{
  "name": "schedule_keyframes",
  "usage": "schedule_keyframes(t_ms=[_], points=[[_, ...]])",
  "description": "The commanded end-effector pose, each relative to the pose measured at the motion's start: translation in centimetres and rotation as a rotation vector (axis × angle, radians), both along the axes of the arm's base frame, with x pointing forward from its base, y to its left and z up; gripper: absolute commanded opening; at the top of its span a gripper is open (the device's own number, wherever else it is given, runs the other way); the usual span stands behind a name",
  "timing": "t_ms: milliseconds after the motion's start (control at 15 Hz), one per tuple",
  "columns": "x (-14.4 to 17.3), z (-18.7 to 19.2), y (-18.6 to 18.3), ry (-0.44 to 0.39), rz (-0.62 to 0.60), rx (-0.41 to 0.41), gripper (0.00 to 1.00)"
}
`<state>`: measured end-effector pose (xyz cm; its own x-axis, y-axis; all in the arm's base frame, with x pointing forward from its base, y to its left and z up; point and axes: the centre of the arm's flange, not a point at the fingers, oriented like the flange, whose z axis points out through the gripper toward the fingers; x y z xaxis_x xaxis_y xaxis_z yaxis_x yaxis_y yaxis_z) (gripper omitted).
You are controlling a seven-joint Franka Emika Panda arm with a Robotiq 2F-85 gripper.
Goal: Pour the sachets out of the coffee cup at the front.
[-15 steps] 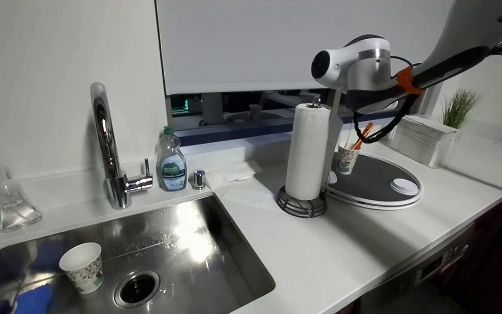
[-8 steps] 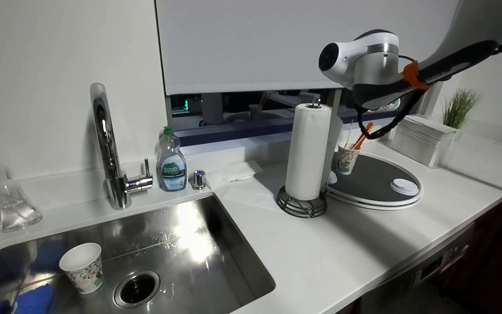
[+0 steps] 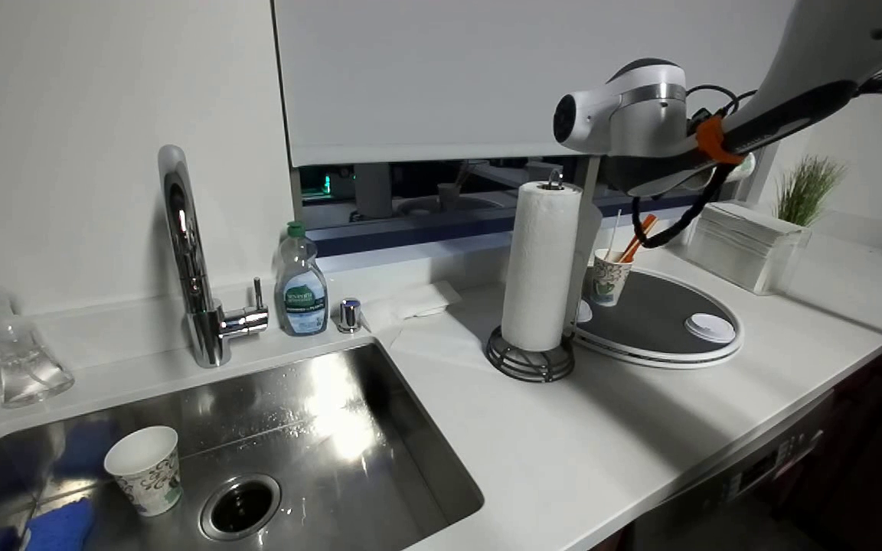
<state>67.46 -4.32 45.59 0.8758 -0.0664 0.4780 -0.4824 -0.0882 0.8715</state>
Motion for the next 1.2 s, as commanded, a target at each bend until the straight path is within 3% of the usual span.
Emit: schedule_keyframes(t_ms=[0, 267, 600, 1133], points=[[1.1, 0.5, 0.4, 0.107, -0.108, -0.035, 0.01], [1.7, 0.6, 0.6, 0.184, -0.115, -0.112, 0.01], [4.2, 1.9, 1.1, 0.216, -0.064, -0.162, 0.01], [6.4, 2.5, 5.8, 0.341, 0.064, -0.254, 0.01]])
